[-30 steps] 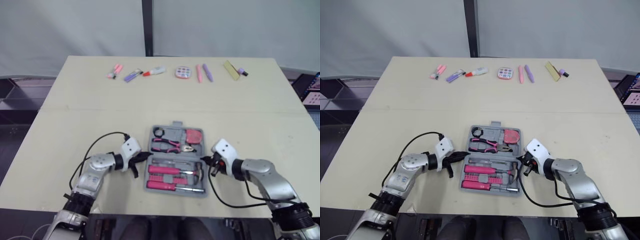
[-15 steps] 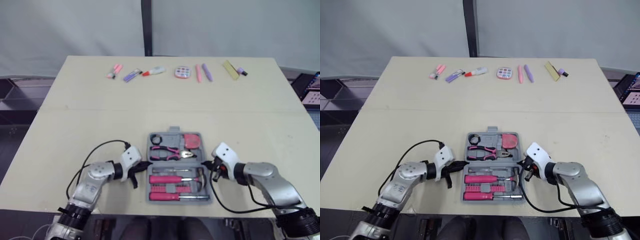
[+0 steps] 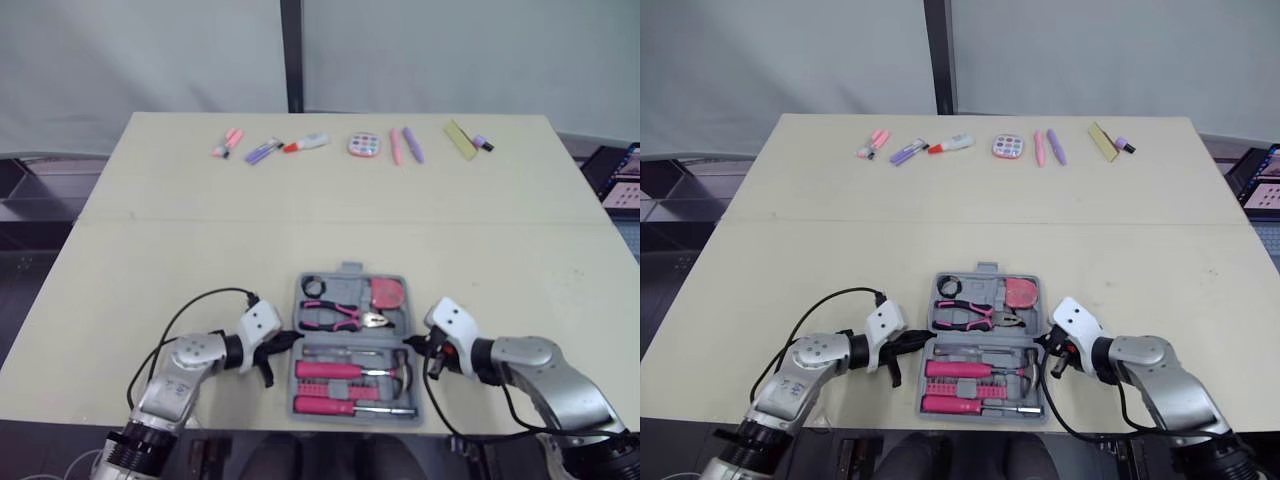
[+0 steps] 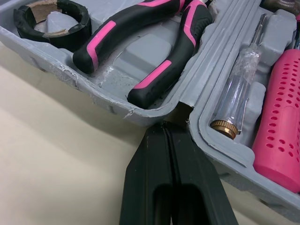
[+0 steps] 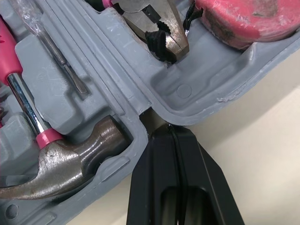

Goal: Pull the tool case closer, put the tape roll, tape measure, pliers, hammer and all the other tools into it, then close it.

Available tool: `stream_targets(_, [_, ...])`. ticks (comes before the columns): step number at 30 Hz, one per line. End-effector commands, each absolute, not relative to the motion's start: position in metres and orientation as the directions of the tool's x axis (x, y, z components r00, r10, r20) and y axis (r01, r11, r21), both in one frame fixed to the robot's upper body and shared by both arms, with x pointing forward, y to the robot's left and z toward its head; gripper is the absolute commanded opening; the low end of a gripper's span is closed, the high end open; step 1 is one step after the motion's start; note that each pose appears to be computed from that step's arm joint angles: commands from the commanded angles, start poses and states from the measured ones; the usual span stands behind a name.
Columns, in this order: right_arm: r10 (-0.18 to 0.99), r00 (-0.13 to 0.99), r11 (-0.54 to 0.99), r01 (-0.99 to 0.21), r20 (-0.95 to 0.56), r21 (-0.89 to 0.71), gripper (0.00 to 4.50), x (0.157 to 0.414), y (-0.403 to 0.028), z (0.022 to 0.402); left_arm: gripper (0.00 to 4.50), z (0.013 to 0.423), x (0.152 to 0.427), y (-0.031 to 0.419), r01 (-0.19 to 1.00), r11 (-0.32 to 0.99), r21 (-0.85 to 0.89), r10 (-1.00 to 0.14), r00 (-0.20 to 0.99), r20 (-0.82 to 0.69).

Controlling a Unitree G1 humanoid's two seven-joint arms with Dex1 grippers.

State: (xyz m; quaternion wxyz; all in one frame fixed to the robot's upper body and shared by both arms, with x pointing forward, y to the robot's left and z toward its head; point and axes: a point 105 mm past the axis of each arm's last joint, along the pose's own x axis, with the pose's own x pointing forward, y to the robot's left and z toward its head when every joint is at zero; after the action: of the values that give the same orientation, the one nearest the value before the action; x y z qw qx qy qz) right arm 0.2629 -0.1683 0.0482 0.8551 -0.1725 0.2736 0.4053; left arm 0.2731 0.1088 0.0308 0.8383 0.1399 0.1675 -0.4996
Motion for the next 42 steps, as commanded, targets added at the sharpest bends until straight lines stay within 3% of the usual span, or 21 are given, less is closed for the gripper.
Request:
stream_targets(1, [0.665,0.480,0.555,-0.830,-0.572,-0.051,0.05,0.256,-0.153,0.057,0.00,0.026,0.260,0.098,0.908,0.418,0.031,-0.818,0.391,-0.422])
stream_targets(28, [0.665,0.474,0.560,-0.827,-0.577,-0.034,0.05,0.254,-0.153,0.054,0.00,0.023,0.253,0.107,0.902,0.431,0.029,-0.803,0.398,-0.444])
stream_targets(42, [0.573,0.547,0.636,-0.767,-0.611,-0.090,0.05,0.260,-0.199,0.058,0.00,0.040,0.270,0.164,0.836,0.536,0.115,-0.722,0.525,-0.451])
